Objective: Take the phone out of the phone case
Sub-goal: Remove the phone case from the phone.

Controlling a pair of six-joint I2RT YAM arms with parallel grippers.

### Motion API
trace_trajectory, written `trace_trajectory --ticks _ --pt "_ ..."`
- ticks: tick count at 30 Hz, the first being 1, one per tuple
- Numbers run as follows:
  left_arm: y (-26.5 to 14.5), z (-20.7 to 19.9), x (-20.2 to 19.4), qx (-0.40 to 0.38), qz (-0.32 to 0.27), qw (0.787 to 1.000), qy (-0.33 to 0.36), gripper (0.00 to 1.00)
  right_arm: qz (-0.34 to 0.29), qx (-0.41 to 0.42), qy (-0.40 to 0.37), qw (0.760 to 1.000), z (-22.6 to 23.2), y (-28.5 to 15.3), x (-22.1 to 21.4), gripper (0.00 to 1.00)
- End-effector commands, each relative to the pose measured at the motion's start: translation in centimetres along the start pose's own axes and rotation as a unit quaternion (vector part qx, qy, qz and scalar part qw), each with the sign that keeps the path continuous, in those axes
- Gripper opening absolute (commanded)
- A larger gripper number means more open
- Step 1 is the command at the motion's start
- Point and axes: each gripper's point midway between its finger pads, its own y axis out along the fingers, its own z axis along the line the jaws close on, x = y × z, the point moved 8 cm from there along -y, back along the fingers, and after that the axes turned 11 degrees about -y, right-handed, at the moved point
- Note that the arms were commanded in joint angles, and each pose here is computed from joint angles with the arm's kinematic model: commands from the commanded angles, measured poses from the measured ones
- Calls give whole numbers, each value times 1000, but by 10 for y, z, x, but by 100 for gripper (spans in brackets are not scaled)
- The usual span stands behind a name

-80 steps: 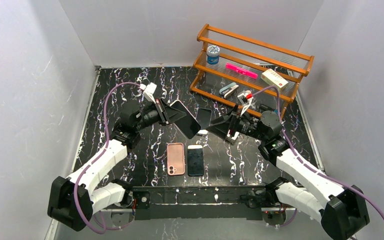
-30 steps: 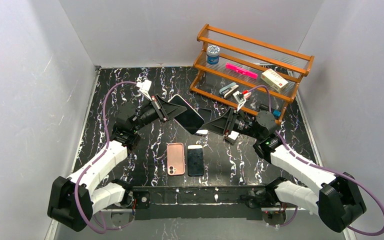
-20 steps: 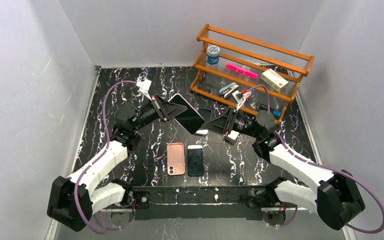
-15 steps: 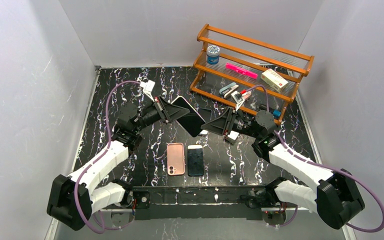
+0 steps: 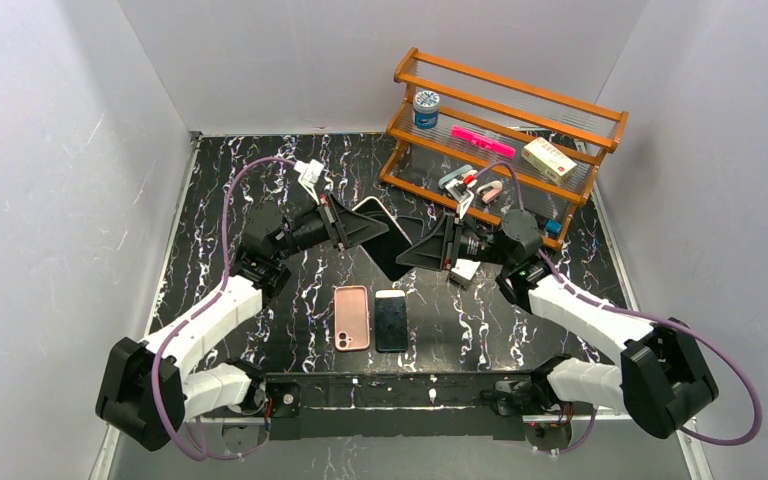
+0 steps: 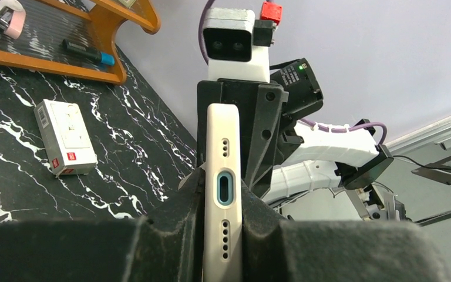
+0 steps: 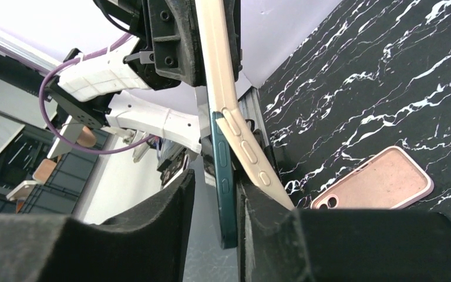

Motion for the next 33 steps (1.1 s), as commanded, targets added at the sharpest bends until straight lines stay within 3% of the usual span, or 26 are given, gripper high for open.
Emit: trace_trajectory --ticks 1,7,8,13,15,17,19,26,33 --pt "4 -29 -28 -75 110 991 18 0 -43 26 -62 997 10 13 29 36" --pt "4 -20 -30 -55 100 993 21 0 -45 30 -48 997 6 16 30 18" --pt "5 -17 -29 -40 96 994 26 4 -46 27 -44 998 5 16 29 15" --pt "0 2 -17 98 29 992 67 32 -64 9 -25 998 4 13 27 4" --pt "-6 -1 -12 114 -5 990 80 41 -76 -5 -16 997 3 11 26 1" --pt "-12 -4 -9 127 -40 987 89 60 -89 -23 -8 996 2 9 27 1" --pt "-19 -5 -8 136 -65 984 92 69 -100 -35 -1 994 2 8 29 1" --pt "-37 -5 -14 139 -124 980 75 76 -120 -50 18 991 5 5 32 1" --pt "-36 13 -26 128 -120 984 25 75 -158 -63 49 984 6 1 34 1"
